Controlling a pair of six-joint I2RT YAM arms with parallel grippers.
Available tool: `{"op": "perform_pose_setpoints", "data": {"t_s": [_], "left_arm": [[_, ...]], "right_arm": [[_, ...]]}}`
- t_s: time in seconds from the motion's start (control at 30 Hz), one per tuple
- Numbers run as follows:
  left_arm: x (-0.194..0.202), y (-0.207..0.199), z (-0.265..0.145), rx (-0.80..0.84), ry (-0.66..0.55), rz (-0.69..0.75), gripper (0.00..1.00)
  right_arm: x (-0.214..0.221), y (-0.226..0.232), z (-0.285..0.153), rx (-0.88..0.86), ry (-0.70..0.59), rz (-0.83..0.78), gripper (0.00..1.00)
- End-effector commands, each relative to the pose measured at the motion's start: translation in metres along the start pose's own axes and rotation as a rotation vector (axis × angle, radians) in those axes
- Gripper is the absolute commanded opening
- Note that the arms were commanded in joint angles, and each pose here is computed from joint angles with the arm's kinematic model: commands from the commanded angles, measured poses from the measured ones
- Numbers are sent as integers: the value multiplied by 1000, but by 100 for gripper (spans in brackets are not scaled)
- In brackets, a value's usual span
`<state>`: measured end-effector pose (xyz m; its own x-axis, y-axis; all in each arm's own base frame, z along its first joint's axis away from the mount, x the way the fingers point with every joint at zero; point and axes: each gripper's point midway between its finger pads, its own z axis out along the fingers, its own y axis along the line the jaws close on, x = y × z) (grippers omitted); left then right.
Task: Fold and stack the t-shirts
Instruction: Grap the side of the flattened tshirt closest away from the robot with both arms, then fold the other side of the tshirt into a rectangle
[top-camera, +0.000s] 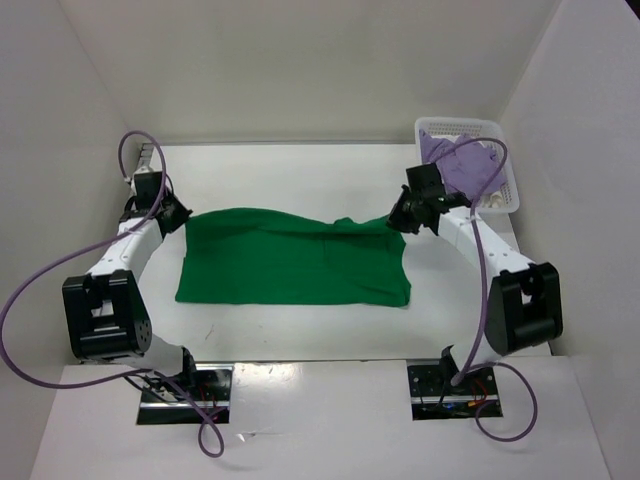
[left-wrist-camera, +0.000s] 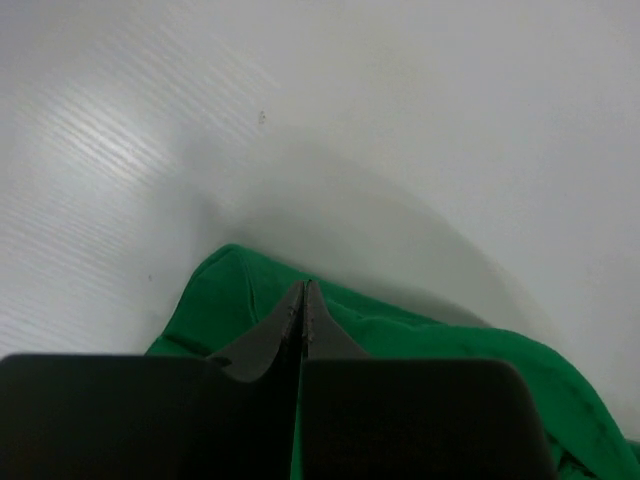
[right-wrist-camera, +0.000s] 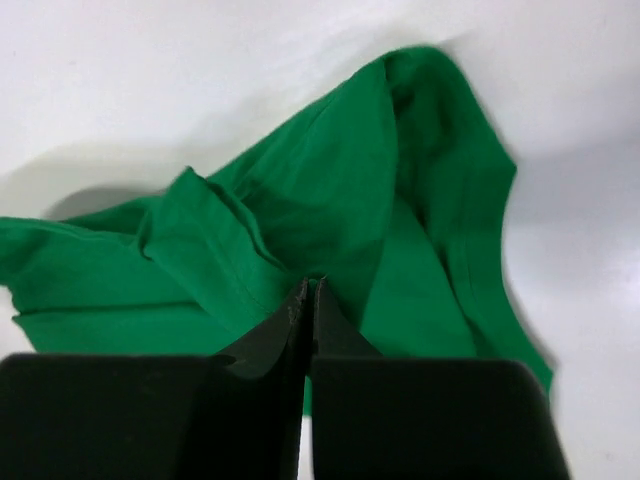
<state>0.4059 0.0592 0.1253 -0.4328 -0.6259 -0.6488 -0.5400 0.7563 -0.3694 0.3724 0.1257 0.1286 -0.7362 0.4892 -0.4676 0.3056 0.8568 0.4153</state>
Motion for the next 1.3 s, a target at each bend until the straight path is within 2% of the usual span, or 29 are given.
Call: {"op": "perform_pose_setpoints", "data": {"t_s": [0.0,0.23,0.43,0.67,0.73,0.83,0.9,0.97,1.03,1.1,1.13,1.17,1.27], "left_arm": [[3,13,-13,-37,-5,26,0],[17,39,-16,-120,22,54,0],[16,40,-20,-123,9,54,0],[24,45,-21,-138,34,57,0],[23,45,-24,-137,33,57,5],[17,48,-30,-159,3,57,8],[12,45,-34,-153,-7,55,26],[0,43,-41,-159,-38,44,37],[-7,41,-48,-155,-69,30,39],[-13,37,-53,-143,-89,16,39],[-11,34,-53,-127,-80,16,39],[-13,28,-52,-100,-86,14,37],[4,12,-48,6,-21,-7,36]], "right_arm": [[24,-10,-19,-21,30,50,1],[71,-38,-41,-11,106,113,2],[100,-53,-53,-4,164,169,3],[109,-60,-61,7,172,191,12],[110,-60,-63,6,171,191,18],[107,-57,-67,-3,163,190,20],[102,-54,-70,-11,156,180,21],[95,-51,-73,-17,137,159,23],[100,-40,-67,-36,166,115,23],[96,-21,-63,-54,159,74,15],[102,-4,-62,-87,162,25,5],[105,12,-57,-96,167,-20,0],[102,48,-44,-154,159,-69,0]]}}
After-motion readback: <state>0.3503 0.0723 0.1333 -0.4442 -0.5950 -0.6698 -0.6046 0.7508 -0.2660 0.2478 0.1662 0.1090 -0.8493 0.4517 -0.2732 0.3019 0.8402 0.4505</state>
